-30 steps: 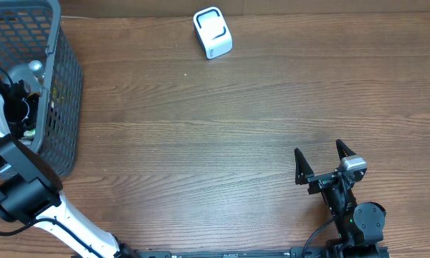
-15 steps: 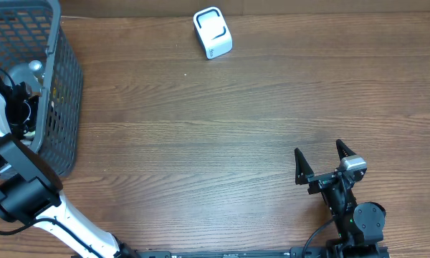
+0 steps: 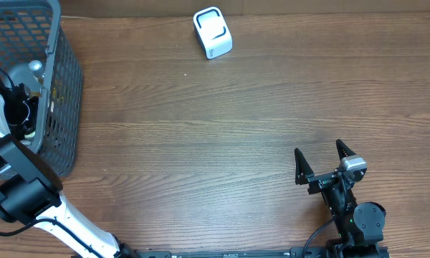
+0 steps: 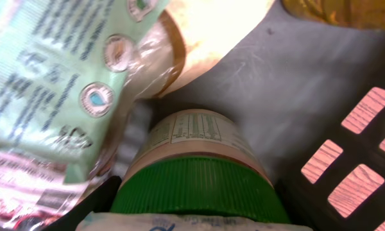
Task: Scan the item barcode
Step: 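Close the left gripper on the jar and lift it out, then carry the jar with the left gripper toward the white scanner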
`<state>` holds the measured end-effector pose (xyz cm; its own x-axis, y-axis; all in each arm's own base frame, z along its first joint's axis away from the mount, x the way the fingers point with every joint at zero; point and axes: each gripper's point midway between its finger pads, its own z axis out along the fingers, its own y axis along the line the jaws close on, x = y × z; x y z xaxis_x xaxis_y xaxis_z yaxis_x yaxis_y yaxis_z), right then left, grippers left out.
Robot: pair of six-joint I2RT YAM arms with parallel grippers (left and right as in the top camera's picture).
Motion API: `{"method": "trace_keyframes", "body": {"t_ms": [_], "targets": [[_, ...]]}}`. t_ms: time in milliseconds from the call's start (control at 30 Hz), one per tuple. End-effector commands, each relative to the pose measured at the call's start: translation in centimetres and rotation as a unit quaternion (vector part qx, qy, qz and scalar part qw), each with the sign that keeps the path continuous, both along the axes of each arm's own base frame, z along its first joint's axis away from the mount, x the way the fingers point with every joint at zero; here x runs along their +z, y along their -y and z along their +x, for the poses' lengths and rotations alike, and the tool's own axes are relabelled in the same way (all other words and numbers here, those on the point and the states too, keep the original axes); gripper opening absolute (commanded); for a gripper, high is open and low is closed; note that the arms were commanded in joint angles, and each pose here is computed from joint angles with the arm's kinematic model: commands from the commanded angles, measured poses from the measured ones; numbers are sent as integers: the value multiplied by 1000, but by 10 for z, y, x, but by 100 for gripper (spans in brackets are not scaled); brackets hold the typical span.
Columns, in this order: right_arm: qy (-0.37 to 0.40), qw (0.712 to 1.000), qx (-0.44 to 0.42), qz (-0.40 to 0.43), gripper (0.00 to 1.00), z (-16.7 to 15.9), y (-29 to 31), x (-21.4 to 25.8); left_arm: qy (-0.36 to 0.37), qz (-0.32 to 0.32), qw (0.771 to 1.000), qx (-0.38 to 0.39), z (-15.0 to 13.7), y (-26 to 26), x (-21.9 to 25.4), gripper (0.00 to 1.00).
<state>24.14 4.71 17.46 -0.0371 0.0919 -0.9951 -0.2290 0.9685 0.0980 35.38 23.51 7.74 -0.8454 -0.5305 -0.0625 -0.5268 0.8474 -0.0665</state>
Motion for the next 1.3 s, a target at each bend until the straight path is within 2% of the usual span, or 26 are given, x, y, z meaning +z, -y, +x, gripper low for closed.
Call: {"method": "trace_keyframes", "body": {"t_ms": [0, 133, 233, 433, 567, 667, 800, 1033, 1167, 1267], "targets": [[1, 1000, -7, -1, 100, 1, 3, -3, 49, 48, 997, 26, 14, -13, 49, 17], [1, 1000, -7, -1, 100, 1, 3, -3, 90, 74, 993, 32, 19, -17, 89, 11], [1, 1000, -7, -1, 100, 1, 3, -3, 131, 108, 984, 54, 21, -23, 130, 10], [1, 1000, -7, -1, 100, 1, 3, -3, 240, 159, 953, 90, 16, -19, 228, 10], [1, 1000, -7, -1, 100, 1, 3, -2, 296, 165, 937, 87, 10, -4, 272, 9], [1, 1000, -7, -1, 100, 1, 3, -3, 343, 135, 927, 70, 7, 19, 298, 9], [1, 1000, -7, -1, 100, 1, 3, -3, 386, 92, 917, 45, 0, 51, 322, 8], [1, 1000, -7, -1, 100, 1, 3, -3, 397, 52, 916, 5, -13, 114, 338, 6], [1, 1000, -7, -1, 100, 1, 3, -3, 362, 12, 929, -76, -17, 184, 326, 5], [1, 1000, -7, -1, 100, 1, 3, -3, 317, 16, 941, -118, -22, 216, 308, 6]]}}
